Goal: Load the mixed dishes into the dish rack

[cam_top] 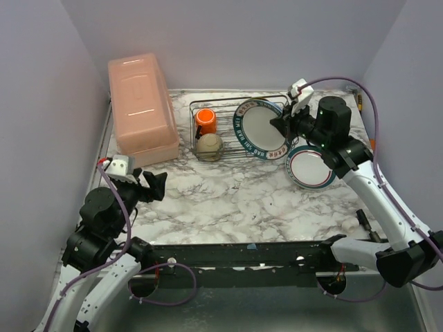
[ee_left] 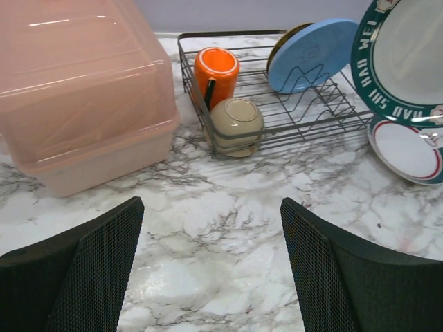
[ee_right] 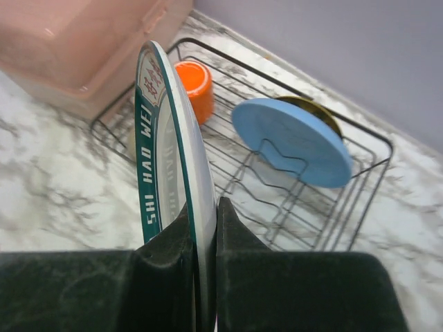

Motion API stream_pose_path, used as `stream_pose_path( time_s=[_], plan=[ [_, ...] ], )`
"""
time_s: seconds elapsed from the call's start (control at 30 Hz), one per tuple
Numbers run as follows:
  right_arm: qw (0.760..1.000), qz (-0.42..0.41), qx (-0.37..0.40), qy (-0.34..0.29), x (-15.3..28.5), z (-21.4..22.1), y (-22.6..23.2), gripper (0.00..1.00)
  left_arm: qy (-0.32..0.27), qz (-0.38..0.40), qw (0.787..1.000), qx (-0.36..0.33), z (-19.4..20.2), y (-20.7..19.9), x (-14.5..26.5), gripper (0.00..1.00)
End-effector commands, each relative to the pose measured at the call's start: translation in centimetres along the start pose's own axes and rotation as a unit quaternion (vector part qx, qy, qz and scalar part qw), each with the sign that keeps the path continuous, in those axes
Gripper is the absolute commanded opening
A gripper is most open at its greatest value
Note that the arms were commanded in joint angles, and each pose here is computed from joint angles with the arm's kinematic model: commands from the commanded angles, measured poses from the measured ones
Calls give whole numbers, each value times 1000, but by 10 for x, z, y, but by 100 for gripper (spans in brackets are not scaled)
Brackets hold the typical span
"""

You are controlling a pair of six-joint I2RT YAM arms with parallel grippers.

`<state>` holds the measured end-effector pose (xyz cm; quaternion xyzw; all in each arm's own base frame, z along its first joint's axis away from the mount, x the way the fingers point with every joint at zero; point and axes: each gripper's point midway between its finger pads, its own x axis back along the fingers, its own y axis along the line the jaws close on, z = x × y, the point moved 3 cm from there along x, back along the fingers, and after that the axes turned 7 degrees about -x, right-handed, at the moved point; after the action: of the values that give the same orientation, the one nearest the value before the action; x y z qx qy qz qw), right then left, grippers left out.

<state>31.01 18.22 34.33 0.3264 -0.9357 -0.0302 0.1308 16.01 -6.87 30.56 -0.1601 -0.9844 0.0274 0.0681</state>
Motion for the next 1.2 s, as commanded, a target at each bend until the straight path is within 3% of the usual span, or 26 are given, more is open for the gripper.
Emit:
stream_pose_path(
  time_s=[0.0,0.27,0.43,0.57,0.8,1.17],
  plan=[
    [980,16,200,16,-4,-9,-22,0,-8,-66,997,-46,14,26,6,80],
    [934,24,356,1,-25,-27,-38,0,-66,-70,995,-34,20,29,9,81],
    [911,39,407,53,-52,-28,-57,0,-74,-83,993,-27,21,32,8,81],
    [872,9,478,103,-70,-15,-66,0,-54,-71,996,-26,27,27,1,80],
    [802,-17,589,103,-75,-18,-68,0,-61,-70,995,-28,29,27,-2,80],
    [777,-56,610,146,-115,-4,-80,0,-59,-66,996,-29,29,26,-3,80]
  ],
)
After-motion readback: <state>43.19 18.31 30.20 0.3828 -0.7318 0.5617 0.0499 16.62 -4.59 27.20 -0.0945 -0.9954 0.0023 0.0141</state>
